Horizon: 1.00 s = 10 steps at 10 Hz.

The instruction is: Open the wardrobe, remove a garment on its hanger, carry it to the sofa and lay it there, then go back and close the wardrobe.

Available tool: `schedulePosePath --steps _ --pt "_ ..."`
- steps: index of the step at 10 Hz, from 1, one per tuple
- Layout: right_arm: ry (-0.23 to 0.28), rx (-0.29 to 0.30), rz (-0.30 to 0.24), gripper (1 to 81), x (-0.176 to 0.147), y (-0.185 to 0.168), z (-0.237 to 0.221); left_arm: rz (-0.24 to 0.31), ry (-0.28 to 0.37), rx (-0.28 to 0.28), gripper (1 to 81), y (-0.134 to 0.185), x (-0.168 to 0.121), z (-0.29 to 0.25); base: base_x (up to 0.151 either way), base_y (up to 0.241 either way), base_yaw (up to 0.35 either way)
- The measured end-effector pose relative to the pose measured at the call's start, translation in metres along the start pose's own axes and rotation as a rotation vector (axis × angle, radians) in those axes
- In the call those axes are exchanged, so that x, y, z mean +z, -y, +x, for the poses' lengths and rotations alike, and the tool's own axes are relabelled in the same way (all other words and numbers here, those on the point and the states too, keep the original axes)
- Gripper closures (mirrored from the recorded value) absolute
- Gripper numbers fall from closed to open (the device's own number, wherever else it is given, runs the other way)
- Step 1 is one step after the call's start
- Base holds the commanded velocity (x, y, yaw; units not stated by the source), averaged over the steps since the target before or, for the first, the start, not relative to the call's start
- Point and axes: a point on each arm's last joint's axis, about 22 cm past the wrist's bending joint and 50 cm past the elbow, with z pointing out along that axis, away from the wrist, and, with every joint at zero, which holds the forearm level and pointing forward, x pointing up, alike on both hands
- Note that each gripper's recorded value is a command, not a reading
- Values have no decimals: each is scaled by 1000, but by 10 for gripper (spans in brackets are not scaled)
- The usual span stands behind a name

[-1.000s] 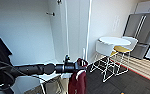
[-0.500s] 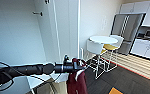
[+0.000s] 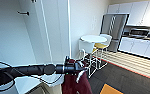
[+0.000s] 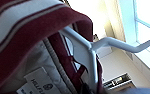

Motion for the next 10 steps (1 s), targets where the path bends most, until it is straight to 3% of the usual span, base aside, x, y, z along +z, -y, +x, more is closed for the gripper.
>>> schedulePosePath --steps 3,7,10 --pt "6 -10 11 10 3 8 1 2 -6 -1 811 -1 -3 -1 0 0 -281" --pt "24 -77 15 10 6 8 24 37 -66 -11 811 4 -33 -1 0 0 -285" --pt "27 -75 13 10 5 7 21 24 -51 -9 811 0 -25 -4 0 0 -287"
